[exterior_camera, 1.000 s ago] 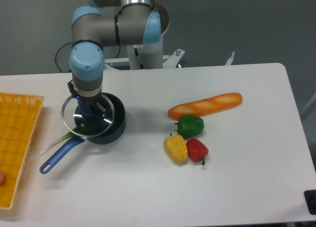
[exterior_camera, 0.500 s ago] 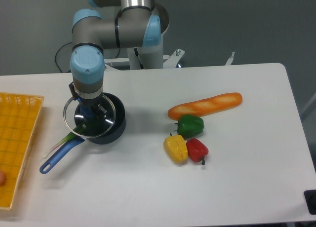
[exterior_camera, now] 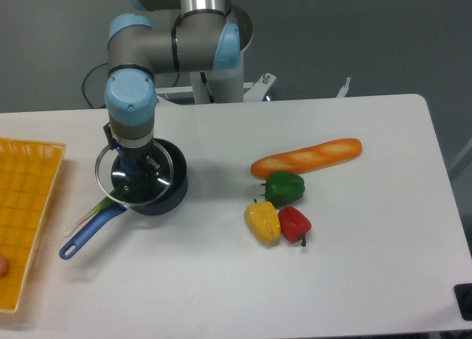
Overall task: Close the pot lid
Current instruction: 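Align the tilted glass lid with the saucepan rim, then lower the glass lid flat onto the saucepan rim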
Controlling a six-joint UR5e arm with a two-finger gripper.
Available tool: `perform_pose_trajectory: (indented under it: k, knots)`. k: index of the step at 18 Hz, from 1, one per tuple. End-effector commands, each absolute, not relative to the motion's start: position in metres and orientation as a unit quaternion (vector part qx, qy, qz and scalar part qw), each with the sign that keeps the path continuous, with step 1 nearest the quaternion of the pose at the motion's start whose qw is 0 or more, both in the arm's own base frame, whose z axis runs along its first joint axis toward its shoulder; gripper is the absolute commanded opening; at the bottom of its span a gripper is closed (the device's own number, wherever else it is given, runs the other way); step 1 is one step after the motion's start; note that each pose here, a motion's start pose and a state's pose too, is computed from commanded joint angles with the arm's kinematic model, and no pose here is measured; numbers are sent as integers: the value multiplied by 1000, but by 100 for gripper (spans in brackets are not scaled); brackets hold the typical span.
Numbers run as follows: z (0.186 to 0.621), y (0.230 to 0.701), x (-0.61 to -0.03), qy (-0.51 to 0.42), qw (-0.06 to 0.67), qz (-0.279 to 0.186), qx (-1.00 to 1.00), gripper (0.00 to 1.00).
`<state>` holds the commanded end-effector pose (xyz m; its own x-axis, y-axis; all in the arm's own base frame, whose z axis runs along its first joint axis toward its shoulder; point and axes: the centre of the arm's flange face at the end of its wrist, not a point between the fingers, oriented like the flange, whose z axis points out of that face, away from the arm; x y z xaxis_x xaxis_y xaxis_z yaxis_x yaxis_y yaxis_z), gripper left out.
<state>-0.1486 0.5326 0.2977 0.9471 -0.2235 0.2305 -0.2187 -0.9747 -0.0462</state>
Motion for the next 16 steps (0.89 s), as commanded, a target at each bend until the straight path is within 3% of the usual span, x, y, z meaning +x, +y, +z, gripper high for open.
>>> perform_pose_trajectory:
  k: [16]
  knots:
    - [297,530,-153,123,4,-111,-986,56]
